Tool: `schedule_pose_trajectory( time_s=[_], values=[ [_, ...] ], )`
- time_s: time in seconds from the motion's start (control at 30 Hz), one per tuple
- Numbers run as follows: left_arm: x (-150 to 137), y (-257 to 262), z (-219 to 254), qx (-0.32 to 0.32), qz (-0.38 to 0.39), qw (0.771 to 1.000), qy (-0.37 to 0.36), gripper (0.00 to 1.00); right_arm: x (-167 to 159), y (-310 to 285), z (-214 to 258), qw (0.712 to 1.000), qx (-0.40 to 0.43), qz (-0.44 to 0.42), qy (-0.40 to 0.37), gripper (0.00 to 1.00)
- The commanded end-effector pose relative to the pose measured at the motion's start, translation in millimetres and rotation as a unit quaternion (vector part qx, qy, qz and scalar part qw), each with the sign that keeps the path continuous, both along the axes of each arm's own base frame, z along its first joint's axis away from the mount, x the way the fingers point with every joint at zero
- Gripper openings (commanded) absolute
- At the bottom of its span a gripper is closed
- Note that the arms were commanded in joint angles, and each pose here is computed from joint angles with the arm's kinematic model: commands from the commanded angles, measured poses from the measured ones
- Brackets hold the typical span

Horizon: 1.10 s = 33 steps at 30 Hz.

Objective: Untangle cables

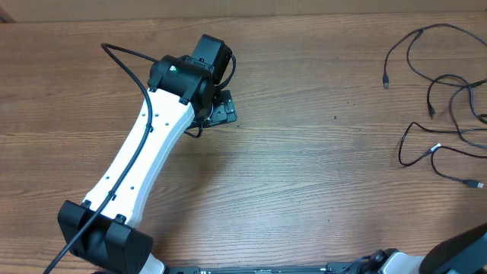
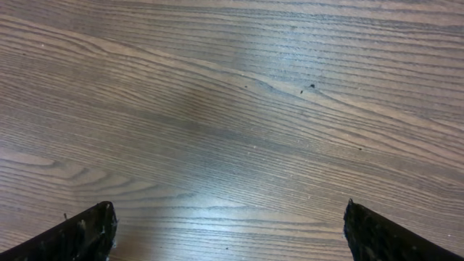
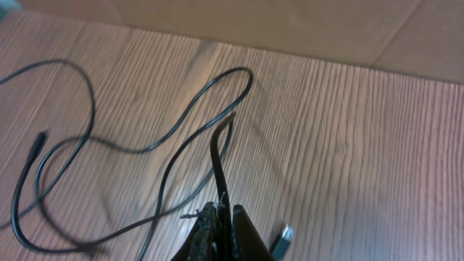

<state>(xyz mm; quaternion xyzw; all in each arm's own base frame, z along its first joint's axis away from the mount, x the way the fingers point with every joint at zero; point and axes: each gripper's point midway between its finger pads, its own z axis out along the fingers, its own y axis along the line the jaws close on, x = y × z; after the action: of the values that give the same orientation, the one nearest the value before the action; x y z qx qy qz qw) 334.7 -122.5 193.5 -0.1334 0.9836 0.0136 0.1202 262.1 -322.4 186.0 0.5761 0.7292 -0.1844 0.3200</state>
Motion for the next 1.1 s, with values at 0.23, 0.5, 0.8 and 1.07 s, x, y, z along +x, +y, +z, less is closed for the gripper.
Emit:
schedule_pose_trajectory(
  time_s=[0.23, 0.5, 0.8, 1.07],
  values=[
    [1, 0, -2, 0.0, -0.005, 1.0, 0.004, 1.0, 13, -42, -8, 0.998, 0.0, -0.008, -0.06, 0.17],
    [1, 0, -2, 0.0, -0.005, 1.0, 0.004, 1.0, 21, -41, -16, 0.998, 0.012, 0.005, -0.067, 1.0],
    [1, 0, -2, 0.0, -0.005, 1.0, 0.004, 1.0, 58, -16, -11, 0.983, 0.064, 0.097, -0.141, 1.0],
    [1, 0, -2, 0.0, -0.005, 1.0, 0.004, 1.0, 105, 28, 16, 0.932, 0.118, 0.237, -0.246, 1.0]
  ],
)
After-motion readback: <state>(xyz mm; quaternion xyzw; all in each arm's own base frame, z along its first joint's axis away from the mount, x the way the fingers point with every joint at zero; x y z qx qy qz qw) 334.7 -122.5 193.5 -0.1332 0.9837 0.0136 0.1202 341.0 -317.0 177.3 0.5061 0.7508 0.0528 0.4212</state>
